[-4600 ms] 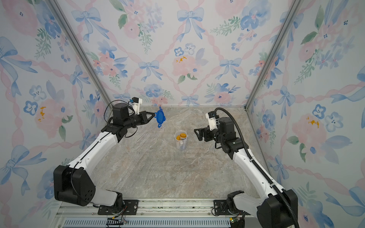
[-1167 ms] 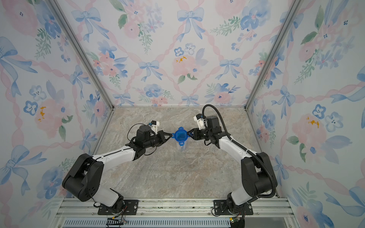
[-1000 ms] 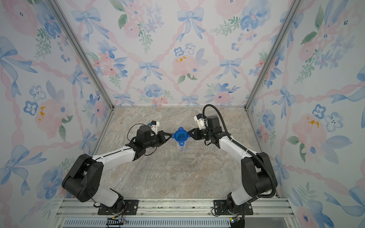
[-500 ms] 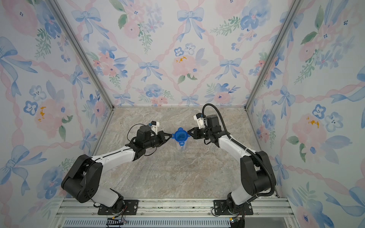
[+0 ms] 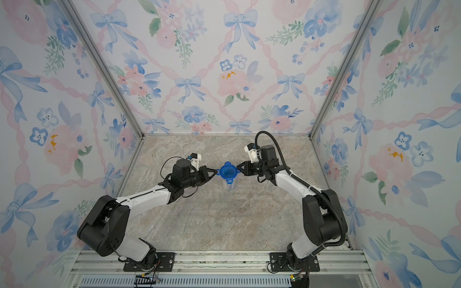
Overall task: Pack away toiletry kits
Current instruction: Close the lid on the container.
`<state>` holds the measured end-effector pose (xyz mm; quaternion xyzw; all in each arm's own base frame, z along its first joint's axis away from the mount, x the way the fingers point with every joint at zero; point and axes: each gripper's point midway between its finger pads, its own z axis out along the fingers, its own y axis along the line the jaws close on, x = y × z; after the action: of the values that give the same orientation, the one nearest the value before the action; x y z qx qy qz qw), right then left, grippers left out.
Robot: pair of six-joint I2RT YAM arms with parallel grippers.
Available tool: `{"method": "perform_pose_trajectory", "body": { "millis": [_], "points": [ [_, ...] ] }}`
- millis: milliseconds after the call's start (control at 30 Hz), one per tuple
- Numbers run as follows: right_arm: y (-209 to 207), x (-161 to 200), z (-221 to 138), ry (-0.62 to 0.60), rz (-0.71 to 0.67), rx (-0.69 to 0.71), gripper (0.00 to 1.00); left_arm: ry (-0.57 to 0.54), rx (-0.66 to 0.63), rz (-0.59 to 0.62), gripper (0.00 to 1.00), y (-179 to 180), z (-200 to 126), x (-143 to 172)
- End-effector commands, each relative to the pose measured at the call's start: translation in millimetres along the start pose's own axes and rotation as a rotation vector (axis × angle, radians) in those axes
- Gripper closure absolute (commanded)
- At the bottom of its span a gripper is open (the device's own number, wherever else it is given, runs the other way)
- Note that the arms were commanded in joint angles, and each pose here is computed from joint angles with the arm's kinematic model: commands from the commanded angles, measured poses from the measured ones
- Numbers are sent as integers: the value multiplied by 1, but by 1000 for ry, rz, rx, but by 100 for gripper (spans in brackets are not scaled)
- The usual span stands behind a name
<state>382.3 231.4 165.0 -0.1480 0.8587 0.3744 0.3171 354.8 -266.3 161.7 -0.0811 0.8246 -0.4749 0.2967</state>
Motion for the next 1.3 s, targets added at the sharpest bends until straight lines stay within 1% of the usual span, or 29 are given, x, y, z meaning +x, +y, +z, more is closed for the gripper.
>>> {"method": "perform_pose_trajectory", "body": {
  "millis": [0, 233, 367, 433, 500, 600, 633, 700, 733, 833, 900, 967, 1067, 1167, 1267],
  "points": [
    [-22, 9, 4, 35, 27, 67, 84, 106, -136, -10, 100, 47, 6, 32],
    [-21, 8, 3, 34, 24, 67, 84, 136, -156, -14, 99, 60, 13, 37],
    [-15, 6, 1, 27, 9, 57, 83, 131, -147, -6, 84, 56, 13, 34],
    [-14, 7, 1, 26, 6, 51, 83, 126, -139, -6, 72, 54, 12, 31],
    [-13, 7, 1, 25, 5, 49, 82, 122, -136, -8, 62, 53, 11, 29],
    [-12, 7, 0, 21, 5, 47, 82, 113, -129, -4, 56, 50, 10, 26],
    [-11, 6, 0, 18, 3, 46, 81, 113, -128, -1, 50, 50, 10, 26],
    [-11, 6, -1, 16, 2, 48, 77, 103, -132, 2, 40, 51, 8, 22],
    [-11, 5, -2, 14, 1, 50, 73, 97, -131, 6, 37, 51, 7, 20],
    [-11, 3, -4, 7, -3, 53, 66, 87, -128, 15, 34, 49, 5, 16],
    [-9, 2, -5, 2, -7, 50, 57, 86, -126, 22, 33, 47, 4, 14],
    [-7, -1, -7, -7, -11, 44, 51, 83, -116, 28, 33, 43, 4, 12],
    [-3, -5, -11, -19, -16, 42, 48, 73, -89, 44, 33, 32, 2, 4],
    [0, -9, -18, -31, -29, 56, 46, 71, -74, 67, 29, 21, 0, -2],
    [-1, -12, -23, -33, -47, 85, 45, 70, -75, 86, 22, 15, -1, -6]
  ]
}}
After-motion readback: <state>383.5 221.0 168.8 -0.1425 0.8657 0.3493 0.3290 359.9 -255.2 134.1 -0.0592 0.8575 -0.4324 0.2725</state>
